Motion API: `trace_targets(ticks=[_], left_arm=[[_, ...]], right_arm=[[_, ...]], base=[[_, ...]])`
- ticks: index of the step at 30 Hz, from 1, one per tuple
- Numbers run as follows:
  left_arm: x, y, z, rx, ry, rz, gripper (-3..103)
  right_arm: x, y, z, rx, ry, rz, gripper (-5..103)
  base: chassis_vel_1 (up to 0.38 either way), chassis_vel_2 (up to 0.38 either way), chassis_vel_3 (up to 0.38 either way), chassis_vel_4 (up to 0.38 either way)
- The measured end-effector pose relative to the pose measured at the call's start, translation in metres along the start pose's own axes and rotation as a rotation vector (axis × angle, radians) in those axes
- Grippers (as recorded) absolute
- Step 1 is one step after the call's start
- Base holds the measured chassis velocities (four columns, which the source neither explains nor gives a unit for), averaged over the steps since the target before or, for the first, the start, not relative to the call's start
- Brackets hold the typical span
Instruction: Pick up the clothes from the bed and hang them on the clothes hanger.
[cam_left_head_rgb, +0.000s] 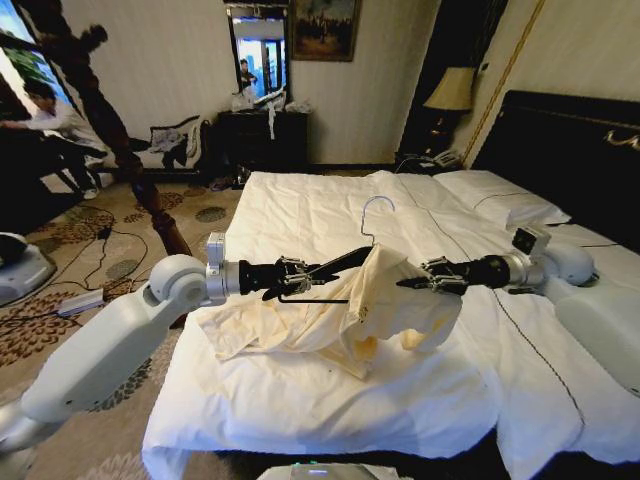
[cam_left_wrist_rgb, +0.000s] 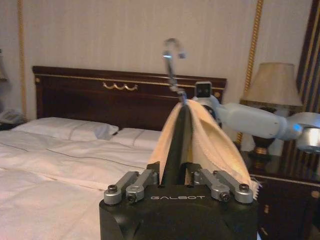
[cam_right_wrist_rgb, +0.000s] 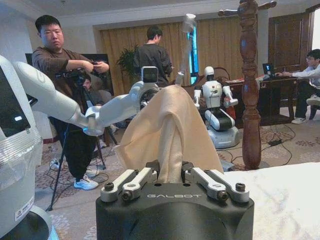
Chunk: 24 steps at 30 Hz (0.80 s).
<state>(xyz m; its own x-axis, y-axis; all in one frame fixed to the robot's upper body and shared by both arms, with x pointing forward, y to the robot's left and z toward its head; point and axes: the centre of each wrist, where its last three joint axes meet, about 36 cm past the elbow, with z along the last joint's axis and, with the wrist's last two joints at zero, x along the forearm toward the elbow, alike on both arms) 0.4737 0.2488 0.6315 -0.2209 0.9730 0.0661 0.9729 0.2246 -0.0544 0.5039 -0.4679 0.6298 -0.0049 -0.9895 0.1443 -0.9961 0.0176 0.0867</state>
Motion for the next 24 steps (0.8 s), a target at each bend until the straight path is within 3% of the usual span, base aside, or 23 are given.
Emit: trace_targets(ticks=[2,4,7,9,10,13,15,16,18,20,22,23,24], left_arm=[[0.0,0.001,0.0,-0.002,-0.003,-0.01,33],[0.0,0.002,0.0,-0.001,-0.003,-0.012,33],[-0.001,0.002,0.001,-0.003,-0.011,-0.014,49],[-0.001,0.002,0.001,-0.003,-0.012,-0.013,49],[-0.001,0.002,0.001,-0.005,-0.016,-0.012,61],[-0.001,0.002,0.0,-0.011,-0.026,-0.014,67],[0.0,0.003,-0.003,-0.02,-0.048,-0.018,78],[0.001,0.003,-0.007,-0.025,-0.075,-0.024,83],[0.003,0.004,-0.011,-0.027,-0.103,-0.029,83],[0.008,0.006,-0.022,-0.012,-0.197,-0.049,93],[0.018,0.016,-0.024,0.018,-0.264,-0.122,99],[0.018,0.016,-0.024,0.018,-0.264,-0.122,99],[0.028,0.027,-0.019,0.039,-0.272,-0.208,100]], right_arm=[[0.0,0.0,0.0,0.001,0.0,0.0,16],[0.0,0.0,0.0,0.001,0.0,0.0,16],[0.0,0.0,0.002,0.0,-0.001,-0.001,16],[0.0,-0.001,0.003,0.0,-0.001,-0.001,16],[-0.001,-0.001,0.003,-0.001,-0.002,-0.001,16],[-0.001,-0.001,0.005,-0.002,-0.003,0.0,16],[-0.001,-0.002,0.006,-0.003,-0.004,0.002,16],[-0.001,-0.002,0.006,-0.003,-0.004,0.003,16],[-0.002,-0.002,0.007,-0.004,-0.004,0.004,16],[-0.001,-0.001,0.01,-0.008,-0.002,0.009,16],[0.001,0.001,0.01,-0.006,0.003,0.015,16],[0.001,0.001,0.01,-0.006,0.003,0.015,16],[0.002,0.002,0.009,0.0,0.006,0.017,16]], base=[[0.0,0.0,0.0,0.0],[0.0,0.0,0.0,0.0],[0.0,0.0,0.0,0.0],[0.0,0.0,0.0,0.0],[0.0,0.0,0.0,0.0],[0.0,0.0,0.0,0.0],[0.0,0.0,0.0,0.0],[0.0,0.0,0.0,0.0],[0.0,0.0,0.0,0.0],[0.0,0.0,0.0,0.0],[0.0,0.0,0.0,0.0],[0.0,0.0,0.0,0.0],[0.0,0.0,0.0,0.0]])
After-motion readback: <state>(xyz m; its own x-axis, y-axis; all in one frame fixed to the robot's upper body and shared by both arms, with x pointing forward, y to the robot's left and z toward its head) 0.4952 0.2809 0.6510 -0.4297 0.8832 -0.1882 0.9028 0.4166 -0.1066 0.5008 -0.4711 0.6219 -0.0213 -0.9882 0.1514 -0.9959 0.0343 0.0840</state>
